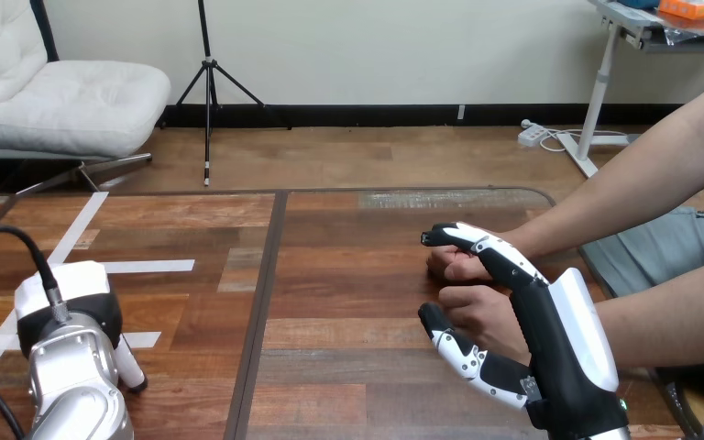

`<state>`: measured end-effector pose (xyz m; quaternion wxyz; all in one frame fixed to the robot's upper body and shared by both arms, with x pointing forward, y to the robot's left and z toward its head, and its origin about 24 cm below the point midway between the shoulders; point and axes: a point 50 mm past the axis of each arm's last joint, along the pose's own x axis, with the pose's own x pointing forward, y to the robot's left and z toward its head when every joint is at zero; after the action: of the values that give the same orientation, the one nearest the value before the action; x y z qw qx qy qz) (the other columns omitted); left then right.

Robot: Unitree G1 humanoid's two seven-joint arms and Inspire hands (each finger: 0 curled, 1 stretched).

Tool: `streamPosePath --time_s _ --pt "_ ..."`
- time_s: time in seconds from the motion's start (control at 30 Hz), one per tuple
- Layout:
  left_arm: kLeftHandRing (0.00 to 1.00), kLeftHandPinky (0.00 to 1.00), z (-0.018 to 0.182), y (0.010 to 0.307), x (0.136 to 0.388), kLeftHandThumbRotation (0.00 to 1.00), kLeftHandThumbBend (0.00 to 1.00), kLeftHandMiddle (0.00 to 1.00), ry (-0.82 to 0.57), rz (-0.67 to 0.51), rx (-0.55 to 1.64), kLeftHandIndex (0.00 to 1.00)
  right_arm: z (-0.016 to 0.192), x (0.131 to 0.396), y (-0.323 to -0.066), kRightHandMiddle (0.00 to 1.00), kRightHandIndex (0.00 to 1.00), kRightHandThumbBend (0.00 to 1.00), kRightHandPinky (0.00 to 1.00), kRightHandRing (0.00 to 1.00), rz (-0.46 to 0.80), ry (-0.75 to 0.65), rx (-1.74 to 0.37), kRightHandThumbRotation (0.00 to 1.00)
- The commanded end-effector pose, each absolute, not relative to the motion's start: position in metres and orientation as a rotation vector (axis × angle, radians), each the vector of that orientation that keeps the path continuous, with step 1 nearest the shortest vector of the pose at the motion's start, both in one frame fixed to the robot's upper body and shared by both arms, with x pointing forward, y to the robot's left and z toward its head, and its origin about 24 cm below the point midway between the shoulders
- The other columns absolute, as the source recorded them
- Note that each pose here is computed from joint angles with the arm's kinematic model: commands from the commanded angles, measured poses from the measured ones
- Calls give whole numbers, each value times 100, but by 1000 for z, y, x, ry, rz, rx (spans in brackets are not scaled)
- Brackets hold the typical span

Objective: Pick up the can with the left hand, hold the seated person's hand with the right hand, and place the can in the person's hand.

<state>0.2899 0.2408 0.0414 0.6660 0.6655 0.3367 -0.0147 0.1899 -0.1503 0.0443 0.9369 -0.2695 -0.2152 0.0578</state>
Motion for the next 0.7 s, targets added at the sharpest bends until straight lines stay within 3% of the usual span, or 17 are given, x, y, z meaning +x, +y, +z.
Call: streamPosePath --time_s 0.0,0.2,0.67 --pt "62 54 44 242 292 9 80 68 766 -30 1507 82 62 197 -151 82 74 42 83 85 88 -518 -545 4" --pt "53 46 43 242 293 10 80 61 778 -30 1512 81 63 197 -152 82 74 42 83 85 90 -522 -541 5" --pt "46 39 41 243 294 2 76 55 774 -18 1509 74 63 197 -153 83 75 43 85 86 94 -528 -519 1"
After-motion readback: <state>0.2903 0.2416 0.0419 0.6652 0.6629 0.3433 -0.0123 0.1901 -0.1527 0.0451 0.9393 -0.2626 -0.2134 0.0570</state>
